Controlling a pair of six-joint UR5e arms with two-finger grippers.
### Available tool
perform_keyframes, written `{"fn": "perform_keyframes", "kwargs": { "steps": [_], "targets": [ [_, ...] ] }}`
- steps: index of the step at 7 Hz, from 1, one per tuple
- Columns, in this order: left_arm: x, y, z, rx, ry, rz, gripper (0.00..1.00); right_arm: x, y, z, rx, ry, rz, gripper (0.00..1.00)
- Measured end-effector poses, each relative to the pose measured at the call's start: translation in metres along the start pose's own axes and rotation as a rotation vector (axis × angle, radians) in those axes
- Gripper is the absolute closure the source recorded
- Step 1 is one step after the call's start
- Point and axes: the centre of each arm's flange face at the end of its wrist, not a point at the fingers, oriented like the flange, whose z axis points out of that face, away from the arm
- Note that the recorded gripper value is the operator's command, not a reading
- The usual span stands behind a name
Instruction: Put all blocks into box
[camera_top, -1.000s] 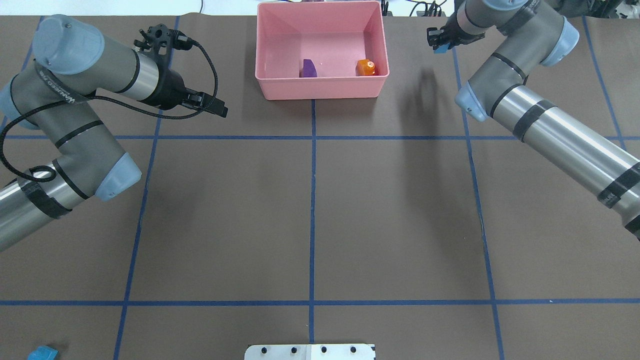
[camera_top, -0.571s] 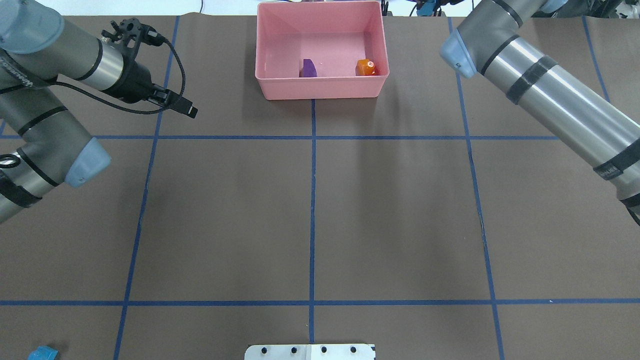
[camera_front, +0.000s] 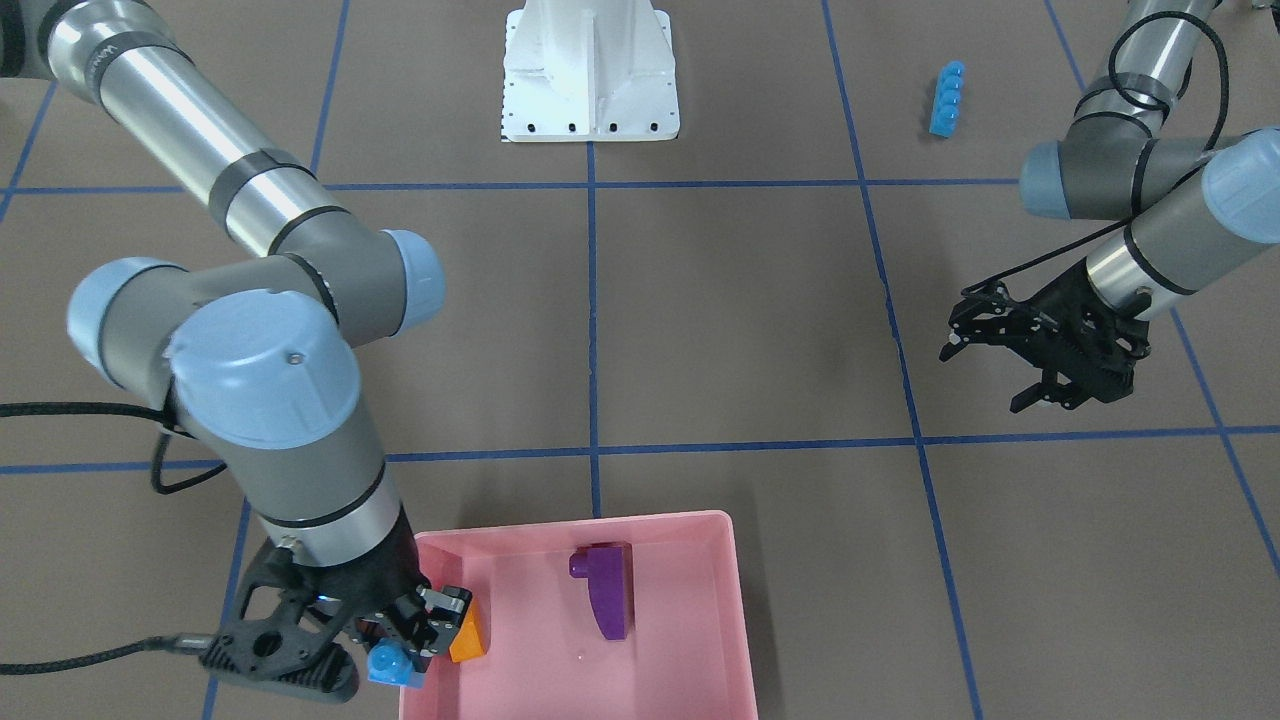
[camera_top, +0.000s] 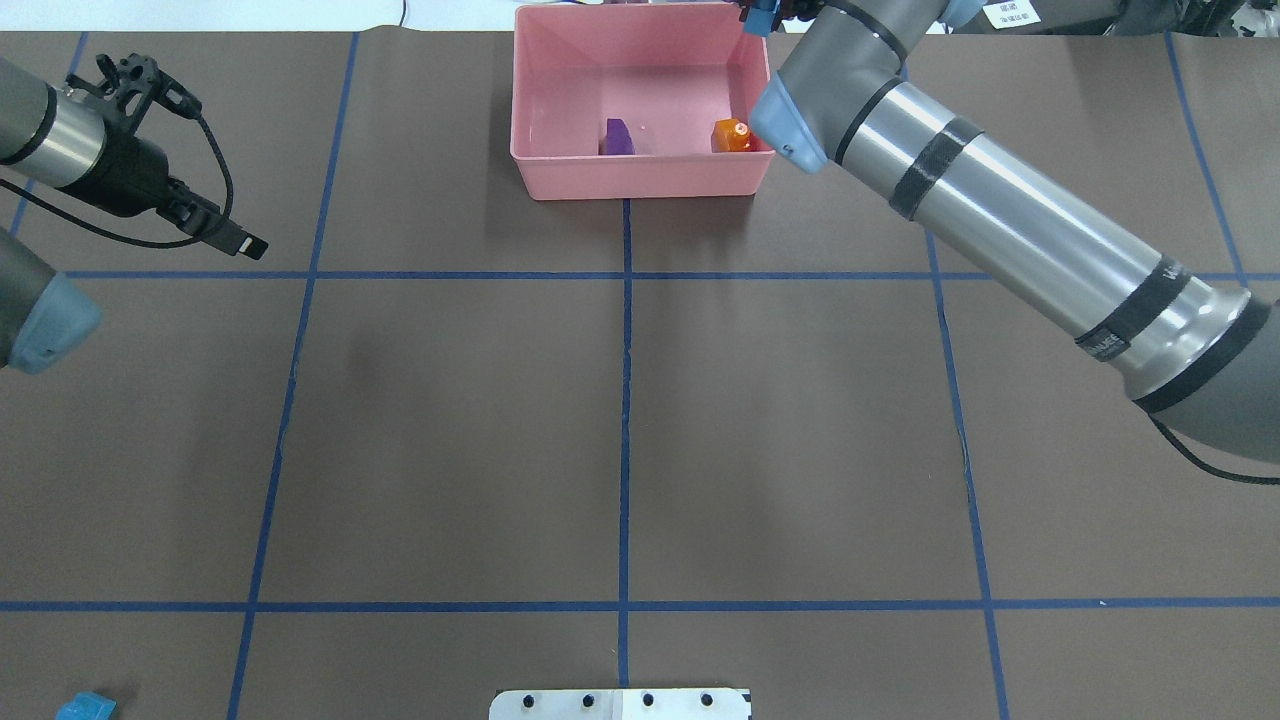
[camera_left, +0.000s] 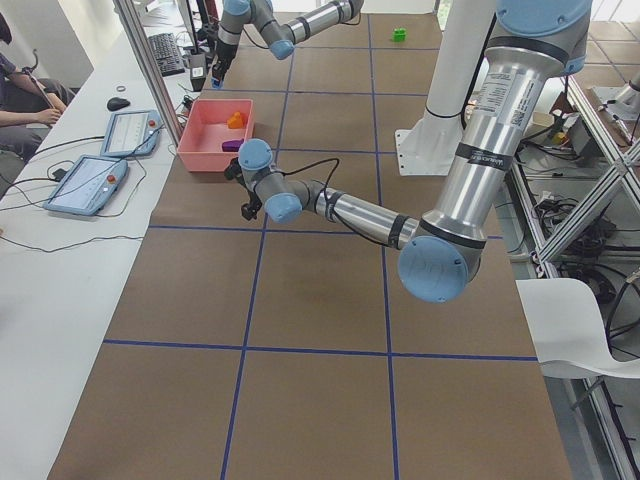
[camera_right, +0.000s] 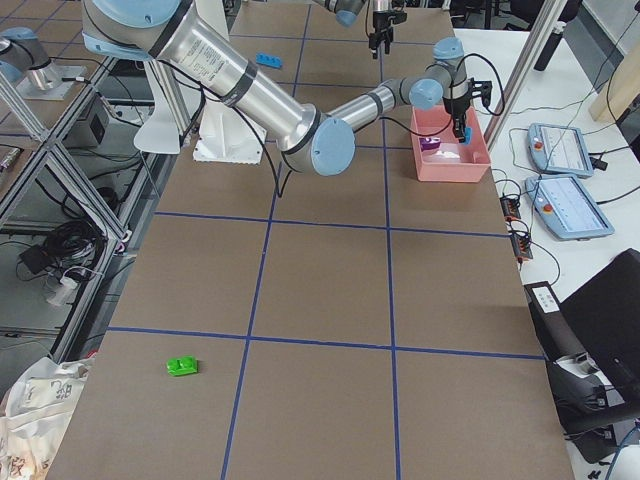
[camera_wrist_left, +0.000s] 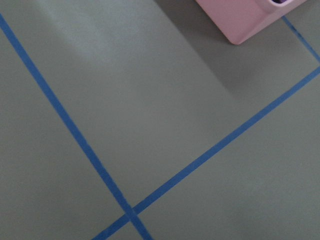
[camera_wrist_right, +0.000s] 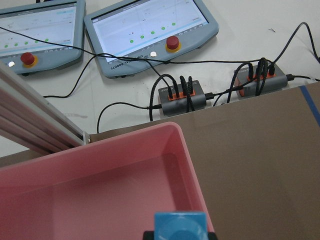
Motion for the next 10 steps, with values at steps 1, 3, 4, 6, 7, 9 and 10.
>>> {"fn": "perform_keyframes", "kwargs": {
  "steps": [1, 3, 4, 6, 7, 9, 10],
  "targets": [
    [-0.007, 0.011, -0.001, -0.010, 0.000, 0.015, 0.00, -0.019, 0.022, 0.012, 0.016, 0.020, 0.010, 0.55],
    [-0.008, 0.027, -0.006, -0.019, 0.018, 0.020, 0.00, -0.035, 0.055, 0.029, 0.030, 0.042, -0.001, 0.01],
    [-0.005, 0.038, -0.011, -0.021, 0.023, 0.019, 0.00, -0.038, 0.061, 0.032, 0.037, 0.047, -0.006, 0.01],
    [0.003, 0.072, -0.028, -0.022, 0.022, 0.007, 0.00, -0.043, 0.058, 0.018, 0.029, 0.024, -0.012, 0.01],
    [0.008, 0.093, -0.040, -0.019, 0.004, 0.004, 0.00, -0.040, 0.049, 0.003, -0.005, 0.010, -0.026, 0.01],
    [0.023, 0.149, -0.058, -0.035, -0.064, 0.002, 0.00, -0.018, 0.042, -0.048, -0.084, 0.037, -0.097, 0.01],
    [0.036, 0.180, -0.060, -0.065, -0.087, 0.012, 0.00, 0.005, 0.047, -0.073, -0.102, 0.039, -0.111, 0.01]
  ]
}}
